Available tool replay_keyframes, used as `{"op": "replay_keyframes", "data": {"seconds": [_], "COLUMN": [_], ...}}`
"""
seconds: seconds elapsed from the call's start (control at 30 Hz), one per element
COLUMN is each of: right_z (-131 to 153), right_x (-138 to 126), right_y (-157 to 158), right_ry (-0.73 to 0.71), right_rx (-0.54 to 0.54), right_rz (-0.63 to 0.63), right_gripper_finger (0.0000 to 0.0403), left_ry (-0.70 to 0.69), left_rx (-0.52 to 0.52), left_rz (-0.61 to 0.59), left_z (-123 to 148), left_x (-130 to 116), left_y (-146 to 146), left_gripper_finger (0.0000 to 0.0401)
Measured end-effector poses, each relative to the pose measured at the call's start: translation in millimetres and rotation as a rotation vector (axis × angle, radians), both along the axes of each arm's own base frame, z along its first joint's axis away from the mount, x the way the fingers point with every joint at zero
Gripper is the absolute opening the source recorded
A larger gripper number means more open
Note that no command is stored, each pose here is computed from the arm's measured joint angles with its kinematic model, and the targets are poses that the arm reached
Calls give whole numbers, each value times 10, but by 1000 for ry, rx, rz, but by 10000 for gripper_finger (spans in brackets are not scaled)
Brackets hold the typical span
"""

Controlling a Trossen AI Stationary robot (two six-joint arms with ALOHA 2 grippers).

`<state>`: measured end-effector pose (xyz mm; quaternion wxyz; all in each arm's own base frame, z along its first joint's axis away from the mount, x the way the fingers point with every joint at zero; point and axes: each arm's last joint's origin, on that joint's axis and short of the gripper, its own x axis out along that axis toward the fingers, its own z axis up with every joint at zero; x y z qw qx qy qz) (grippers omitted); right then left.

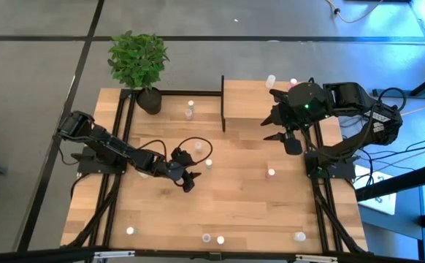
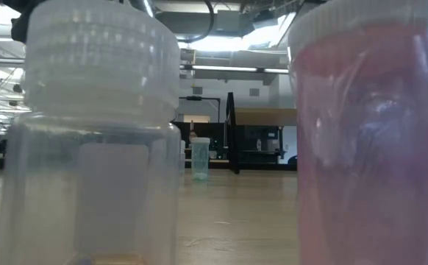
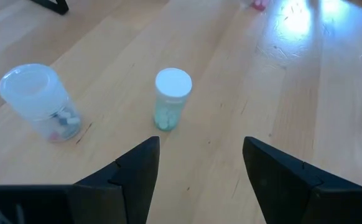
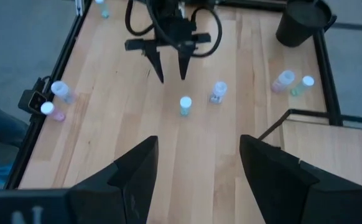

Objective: Pick and place medicine bottles onto shelf by color
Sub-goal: Put the middle green pill bottle on the shelf

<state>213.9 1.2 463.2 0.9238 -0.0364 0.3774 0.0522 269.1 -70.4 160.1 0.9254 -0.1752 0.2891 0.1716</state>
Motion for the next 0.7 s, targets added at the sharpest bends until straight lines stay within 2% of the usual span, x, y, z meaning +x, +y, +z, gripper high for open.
{"op": "replay_keyframes", "data": {"seconds": [0.23,0.4,0.5,0.7], "right_z": [44,87,118,46], "right_x": [41,117,131,188], "right_y": [-1,-1,0,3], "right_ry": [-59,-133,-167,-108], "right_rx": [38,-5,24,39], "right_rz": [-36,1,-21,-17], "right_gripper_finger": [229,229,229,229], "left_ry": [1,1,0,0], "left_rx": [5,5,5,8], "left_rz": [-4,-3,-4,-3], "left_z": [0,1,2,3], "left_x": [0,1,2,2], "left_y": [1,1,0,2], "left_gripper_finger": [226,226,226,226]}}
